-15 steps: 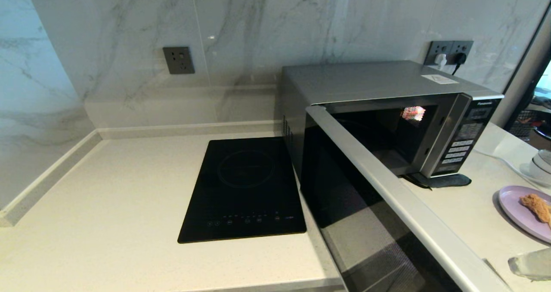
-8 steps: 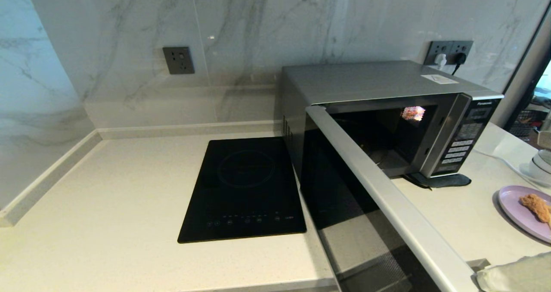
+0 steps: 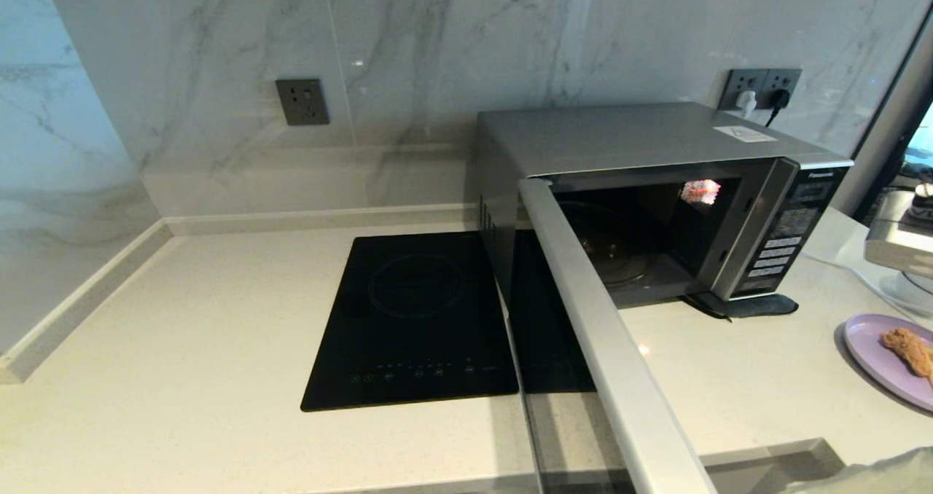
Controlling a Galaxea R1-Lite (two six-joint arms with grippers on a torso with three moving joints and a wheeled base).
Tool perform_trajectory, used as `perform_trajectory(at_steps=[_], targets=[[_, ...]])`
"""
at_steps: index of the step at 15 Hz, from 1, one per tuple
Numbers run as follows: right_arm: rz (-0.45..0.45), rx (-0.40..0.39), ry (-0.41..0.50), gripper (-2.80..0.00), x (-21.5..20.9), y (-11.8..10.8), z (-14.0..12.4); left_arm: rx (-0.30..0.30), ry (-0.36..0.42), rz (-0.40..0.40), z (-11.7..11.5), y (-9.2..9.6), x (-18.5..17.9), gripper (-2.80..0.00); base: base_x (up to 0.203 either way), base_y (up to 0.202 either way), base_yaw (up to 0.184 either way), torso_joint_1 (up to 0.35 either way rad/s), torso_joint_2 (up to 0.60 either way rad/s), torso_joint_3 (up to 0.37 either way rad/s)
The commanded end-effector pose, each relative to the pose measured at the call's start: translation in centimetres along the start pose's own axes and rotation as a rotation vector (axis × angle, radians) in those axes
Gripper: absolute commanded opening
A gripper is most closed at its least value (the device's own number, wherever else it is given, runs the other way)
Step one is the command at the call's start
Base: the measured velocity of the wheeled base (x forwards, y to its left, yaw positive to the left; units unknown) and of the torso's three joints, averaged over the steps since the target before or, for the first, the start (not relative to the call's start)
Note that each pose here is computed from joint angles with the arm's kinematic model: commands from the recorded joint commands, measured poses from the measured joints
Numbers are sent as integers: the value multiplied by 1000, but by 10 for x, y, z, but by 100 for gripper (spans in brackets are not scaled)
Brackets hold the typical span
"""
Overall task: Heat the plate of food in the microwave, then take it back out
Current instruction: Put the plate in the microwave oven
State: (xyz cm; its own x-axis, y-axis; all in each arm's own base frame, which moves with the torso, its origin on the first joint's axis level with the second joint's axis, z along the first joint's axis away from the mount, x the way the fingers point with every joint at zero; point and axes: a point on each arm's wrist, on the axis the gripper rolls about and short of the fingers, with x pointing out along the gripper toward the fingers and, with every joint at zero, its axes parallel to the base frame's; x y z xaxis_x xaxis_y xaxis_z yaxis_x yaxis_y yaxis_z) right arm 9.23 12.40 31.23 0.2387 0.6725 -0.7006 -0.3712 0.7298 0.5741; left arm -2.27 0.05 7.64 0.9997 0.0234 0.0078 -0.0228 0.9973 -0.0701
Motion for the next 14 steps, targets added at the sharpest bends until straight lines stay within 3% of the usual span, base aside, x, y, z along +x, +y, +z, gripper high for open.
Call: perform_trajectory(at_steps=[1,3,7,11,14], targets=[[-33,4,-41,-280,-3,0,1,-1,0,1,0,0,0,-280,0,0,0,0,0,0],[-169,34,-161,-280,-3,-4,5,-1,0,1,0,0,0,-280,0,0,0,0,0,0],[-420,183,-405,-280,-4,-24,26,-1,0,1,0,0,0,-280,0,0,0,0,0,0],[-732,427,-598,-280,-11,-75,66,-1,0,1,0,0,0,-280,0,0,0,0,0,0],[-938,621,-770,-280,-45,-131,92,-1,0,1,0,0,0,-280,0,0,0,0,0,0]])
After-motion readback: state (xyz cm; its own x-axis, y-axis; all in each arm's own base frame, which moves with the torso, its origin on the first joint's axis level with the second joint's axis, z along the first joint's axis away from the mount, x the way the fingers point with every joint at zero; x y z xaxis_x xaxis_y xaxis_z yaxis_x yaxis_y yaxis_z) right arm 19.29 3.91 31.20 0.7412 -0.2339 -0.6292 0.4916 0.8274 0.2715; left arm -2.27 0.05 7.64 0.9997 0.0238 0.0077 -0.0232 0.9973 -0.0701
